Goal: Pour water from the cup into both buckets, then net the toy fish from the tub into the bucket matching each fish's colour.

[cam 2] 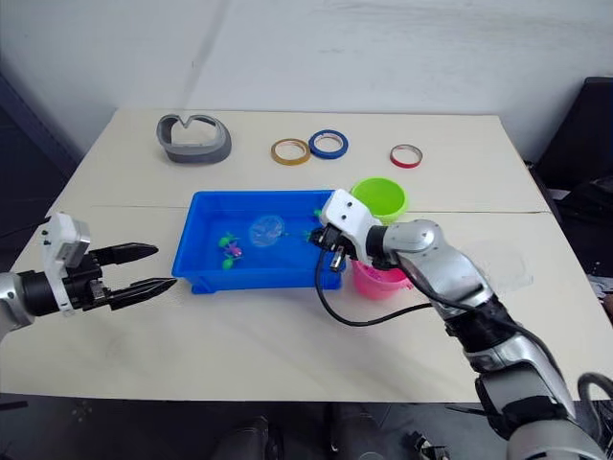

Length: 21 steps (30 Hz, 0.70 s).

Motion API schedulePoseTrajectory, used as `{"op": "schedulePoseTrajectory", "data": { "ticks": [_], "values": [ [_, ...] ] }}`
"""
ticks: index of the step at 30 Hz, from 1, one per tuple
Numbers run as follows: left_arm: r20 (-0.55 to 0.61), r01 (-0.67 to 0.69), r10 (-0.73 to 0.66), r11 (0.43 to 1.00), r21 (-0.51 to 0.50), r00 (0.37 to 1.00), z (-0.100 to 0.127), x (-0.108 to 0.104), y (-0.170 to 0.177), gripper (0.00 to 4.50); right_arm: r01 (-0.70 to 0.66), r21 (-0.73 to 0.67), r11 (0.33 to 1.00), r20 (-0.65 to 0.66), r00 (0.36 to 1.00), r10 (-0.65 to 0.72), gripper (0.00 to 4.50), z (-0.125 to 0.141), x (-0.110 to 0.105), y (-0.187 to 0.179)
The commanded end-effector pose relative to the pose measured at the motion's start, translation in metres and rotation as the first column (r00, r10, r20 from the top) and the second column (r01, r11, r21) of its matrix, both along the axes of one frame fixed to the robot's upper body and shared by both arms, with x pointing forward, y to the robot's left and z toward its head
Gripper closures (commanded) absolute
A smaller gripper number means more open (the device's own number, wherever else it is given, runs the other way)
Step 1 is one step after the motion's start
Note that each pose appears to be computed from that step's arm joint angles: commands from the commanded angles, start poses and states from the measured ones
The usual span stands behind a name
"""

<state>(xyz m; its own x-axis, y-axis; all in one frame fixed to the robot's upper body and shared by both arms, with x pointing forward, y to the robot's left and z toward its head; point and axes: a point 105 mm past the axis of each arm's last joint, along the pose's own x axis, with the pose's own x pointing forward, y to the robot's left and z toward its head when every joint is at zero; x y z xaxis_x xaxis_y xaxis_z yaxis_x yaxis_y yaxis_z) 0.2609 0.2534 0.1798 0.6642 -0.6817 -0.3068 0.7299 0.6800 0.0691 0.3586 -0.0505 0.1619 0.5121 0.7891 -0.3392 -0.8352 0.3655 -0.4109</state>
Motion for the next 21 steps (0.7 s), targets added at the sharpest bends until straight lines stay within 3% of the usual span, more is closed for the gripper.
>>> {"op": "schedulePoseTrajectory", "data": {
  "ticks": [1, 9, 21],
  "values": [
    [0.052, -0.034, 0.033, 0.999, 0.019, 0.998, 0.016, -0.003, 0.007, 0.03, -0.018, -0.014, 1.000, 0.083, 0.996, 0.019, 4.50, 0.007, 0.008, 0.009],
    [0.065, -0.100, 0.099, 0.995, 0.005, 0.993, 0.024, -0.004, 0.022, 0.03, -0.125, -0.058, 0.991, 0.103, 0.986, 0.130, 4.50, -0.006, 0.000, 0.027],
    [0.081, -0.101, 0.099, 0.995, 0.015, 0.992, 0.032, 0.002, 0.025, 0.03, -0.134, -0.044, 0.990, 0.104, 0.985, 0.138, 4.50, -0.014, 0.004, 0.048]
  ]
}}
